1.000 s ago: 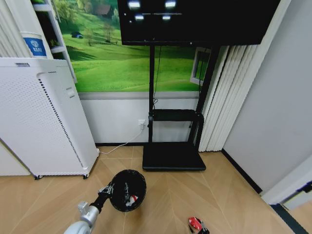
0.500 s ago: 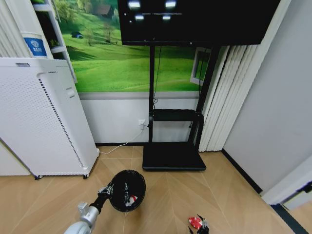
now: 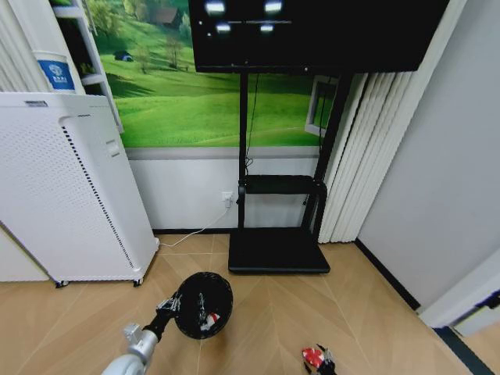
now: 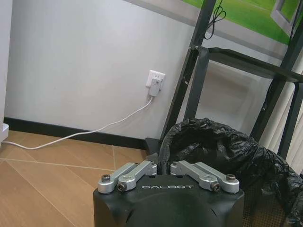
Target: Pick up the trash bin and place the garbage on the floor into it.
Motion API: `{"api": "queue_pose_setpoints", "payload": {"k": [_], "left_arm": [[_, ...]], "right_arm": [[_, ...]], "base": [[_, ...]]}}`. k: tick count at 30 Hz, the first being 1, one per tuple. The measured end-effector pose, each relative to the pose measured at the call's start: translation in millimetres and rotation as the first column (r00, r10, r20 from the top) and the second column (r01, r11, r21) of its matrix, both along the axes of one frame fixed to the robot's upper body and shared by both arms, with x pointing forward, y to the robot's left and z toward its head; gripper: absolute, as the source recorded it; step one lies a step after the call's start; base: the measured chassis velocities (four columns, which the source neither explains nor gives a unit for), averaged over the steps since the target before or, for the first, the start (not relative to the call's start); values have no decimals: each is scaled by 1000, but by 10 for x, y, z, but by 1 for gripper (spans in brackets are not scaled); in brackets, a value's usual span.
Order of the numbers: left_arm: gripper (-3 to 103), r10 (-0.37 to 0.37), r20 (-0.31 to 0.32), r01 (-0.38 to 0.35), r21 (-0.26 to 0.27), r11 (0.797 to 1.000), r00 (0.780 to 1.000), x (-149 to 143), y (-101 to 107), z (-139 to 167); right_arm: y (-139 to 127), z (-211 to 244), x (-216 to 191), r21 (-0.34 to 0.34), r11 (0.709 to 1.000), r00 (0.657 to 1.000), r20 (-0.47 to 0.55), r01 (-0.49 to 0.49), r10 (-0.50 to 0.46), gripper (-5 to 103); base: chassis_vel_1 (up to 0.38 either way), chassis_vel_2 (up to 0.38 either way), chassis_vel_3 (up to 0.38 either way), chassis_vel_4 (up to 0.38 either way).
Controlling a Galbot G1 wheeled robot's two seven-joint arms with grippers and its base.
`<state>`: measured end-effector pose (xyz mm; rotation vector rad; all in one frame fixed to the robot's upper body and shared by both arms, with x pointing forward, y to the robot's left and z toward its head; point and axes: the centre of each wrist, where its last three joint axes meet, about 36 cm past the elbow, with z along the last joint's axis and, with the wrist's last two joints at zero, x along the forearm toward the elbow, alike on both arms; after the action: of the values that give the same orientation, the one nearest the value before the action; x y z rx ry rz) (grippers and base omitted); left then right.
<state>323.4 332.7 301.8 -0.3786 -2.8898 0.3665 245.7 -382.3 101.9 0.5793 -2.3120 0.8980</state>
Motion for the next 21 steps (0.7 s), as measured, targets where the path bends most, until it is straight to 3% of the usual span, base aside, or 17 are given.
{"api": "queue_pose_setpoints", "payload": {"k": [1, 2, 8, 14, 17, 21], "left_arm": [[7, 0, 0, 0, -1, 1000, 1000, -5, 0, 0], [7, 0, 0, 0, -1, 1000, 1000, -5, 0, 0], [7, -3, 2, 3, -4, 1000, 1000, -13, -5, 4], [7, -4, 3, 4, -5, 1000, 1000, -12, -6, 7], [7, -6, 3, 6, -4, 1000, 1000, -3, -8, 4], [7, -6, -1, 6, -1, 1000, 1000, 10, -1, -15]], "right_arm": [[22, -4, -5, 3, 1000, 1000, -1, 0, 0, 79], [22, -4, -5, 3, 1000, 1000, -1, 0, 0, 79], [63, -4, 0, 8, 1000, 1000, 5, 4, -4, 51], [63, -10, -8, 8, 1000, 1000, 7, 12, -13, 35], [35, -11, -52, 13, 999, 999, 15, 37, -37, 19], [15, -3, -69, 19, 998, 998, 31, 57, -57, 13]], "base": [[0, 0, 0, 0], [0, 0, 0, 0], [0, 0, 0, 0], [0, 0, 0, 0], [0, 0, 0, 0], [0, 0, 0, 0]]}}
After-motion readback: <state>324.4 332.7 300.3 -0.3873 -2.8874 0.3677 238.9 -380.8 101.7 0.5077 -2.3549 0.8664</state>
